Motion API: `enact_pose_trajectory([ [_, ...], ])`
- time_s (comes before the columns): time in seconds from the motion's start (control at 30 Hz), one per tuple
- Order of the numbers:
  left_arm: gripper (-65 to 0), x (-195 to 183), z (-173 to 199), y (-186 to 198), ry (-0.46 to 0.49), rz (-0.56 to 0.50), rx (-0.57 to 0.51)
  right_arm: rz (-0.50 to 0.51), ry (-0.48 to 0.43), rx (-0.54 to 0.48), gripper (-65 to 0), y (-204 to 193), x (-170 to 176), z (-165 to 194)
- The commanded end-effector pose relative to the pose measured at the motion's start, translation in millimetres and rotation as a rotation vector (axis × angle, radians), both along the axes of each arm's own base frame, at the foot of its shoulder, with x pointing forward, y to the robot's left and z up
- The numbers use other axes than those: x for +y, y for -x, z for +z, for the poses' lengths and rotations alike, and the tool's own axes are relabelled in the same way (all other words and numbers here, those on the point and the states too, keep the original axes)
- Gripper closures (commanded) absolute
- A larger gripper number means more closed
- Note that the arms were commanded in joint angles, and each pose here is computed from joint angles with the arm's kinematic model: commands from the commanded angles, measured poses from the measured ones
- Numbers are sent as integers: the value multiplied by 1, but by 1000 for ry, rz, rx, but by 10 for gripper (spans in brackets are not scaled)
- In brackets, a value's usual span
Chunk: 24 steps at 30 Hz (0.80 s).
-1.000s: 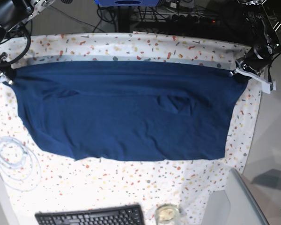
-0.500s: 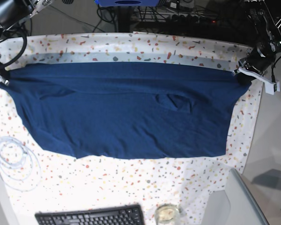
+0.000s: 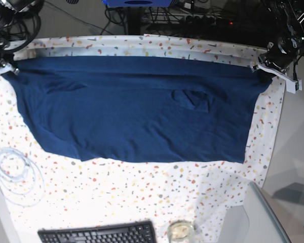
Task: Layout the t-shirt on the table in an organized manner, then fold the t-shirt properly
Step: 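Pull the folded shirt with both grippers away from the keyboard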
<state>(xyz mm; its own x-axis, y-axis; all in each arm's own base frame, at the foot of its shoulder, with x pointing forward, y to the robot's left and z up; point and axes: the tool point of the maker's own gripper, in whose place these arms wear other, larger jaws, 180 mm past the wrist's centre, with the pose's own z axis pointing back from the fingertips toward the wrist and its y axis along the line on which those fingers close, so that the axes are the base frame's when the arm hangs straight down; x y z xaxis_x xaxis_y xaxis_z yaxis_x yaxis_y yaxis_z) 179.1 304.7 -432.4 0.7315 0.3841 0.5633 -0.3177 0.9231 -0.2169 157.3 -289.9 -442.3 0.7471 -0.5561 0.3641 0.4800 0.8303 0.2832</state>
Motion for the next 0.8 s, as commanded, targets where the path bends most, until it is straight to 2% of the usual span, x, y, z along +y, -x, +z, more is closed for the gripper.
enact_pose_trajectory([
  [0.0, 0, 7, 5, -2, -14, 7, -21, -6, 16, -31, -3, -6, -7, 4],
  [0.2, 0, 7, -3, 3, 0, 17, 0, -27, -22, -23, -3, -2, -3, -12],
  [0.63, 0, 8, -8, 17, -1, 20, 34, -39, -21, -1, -11, 8, -5, -15],
  [0.7, -107, 8, -7, 17, -5, 17, 31, -41, -22, 0, -41, 9, -5, -15],
  [0.77, -242, 8, -7, 17, -5, 17, 31, -42, -25, 1, -123, 9, -4, -16],
])
